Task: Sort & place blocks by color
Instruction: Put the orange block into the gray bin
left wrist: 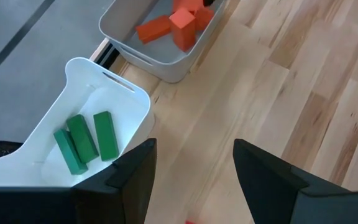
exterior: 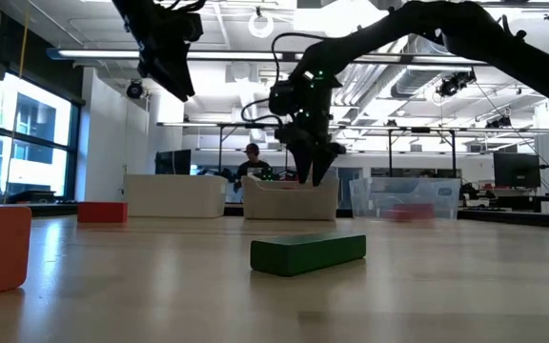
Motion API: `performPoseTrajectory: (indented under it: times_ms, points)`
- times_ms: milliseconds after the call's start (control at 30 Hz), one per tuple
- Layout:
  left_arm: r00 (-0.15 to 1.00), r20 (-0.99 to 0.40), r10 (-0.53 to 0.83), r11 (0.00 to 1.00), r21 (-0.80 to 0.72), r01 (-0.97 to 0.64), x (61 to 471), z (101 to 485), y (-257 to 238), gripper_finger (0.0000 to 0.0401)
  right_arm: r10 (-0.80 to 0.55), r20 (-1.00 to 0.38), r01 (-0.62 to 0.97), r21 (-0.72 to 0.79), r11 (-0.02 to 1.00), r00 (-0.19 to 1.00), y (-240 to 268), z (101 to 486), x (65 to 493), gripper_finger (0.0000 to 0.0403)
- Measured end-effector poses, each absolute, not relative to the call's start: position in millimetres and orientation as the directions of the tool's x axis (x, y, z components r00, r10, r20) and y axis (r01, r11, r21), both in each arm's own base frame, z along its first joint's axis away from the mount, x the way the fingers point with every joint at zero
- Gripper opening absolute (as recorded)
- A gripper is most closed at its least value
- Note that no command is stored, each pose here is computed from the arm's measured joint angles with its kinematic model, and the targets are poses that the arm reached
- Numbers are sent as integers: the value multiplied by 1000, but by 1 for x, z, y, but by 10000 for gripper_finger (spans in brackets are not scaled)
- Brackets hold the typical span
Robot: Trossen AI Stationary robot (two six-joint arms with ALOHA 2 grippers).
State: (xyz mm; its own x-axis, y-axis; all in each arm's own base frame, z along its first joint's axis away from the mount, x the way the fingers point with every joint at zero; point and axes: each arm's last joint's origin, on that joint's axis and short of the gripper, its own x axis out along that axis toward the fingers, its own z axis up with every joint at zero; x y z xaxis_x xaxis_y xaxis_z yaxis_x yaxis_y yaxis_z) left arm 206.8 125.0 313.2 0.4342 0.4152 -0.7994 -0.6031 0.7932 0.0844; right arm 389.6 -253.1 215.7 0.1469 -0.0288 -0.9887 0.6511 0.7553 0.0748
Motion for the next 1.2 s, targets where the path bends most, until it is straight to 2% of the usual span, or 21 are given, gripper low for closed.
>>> performPoseTrajectory:
  times_ms: [300, 467, 833, 1000, 1200]
  points:
    - [430, -807, 405, 789, 71, -610, 206, 313, 124, 226, -112, -960, 641, 82, 763, 256, -247, 275, 397, 179]
    - [458, -842, 285, 834, -18, -552, 205, 310, 118, 234, -177, -931, 641, 75, 764, 320, -239, 297, 393, 172]
    - [410, -904, 118, 931, -42, -362, 214, 303, 74, 234, -147, -939, 689, 116, 715, 311, -226, 300, 394, 172]
    - [395, -914, 90, 958, -29, -285, 220, 291, 49, 234, -138, -940, 683, 122, 720, 313, -212, 300, 402, 172]
    - [383, -921, 67, 981, -10, -195, 224, 268, 22, 233, -193, -939, 707, 70, 704, 286, -197, 300, 410, 172]
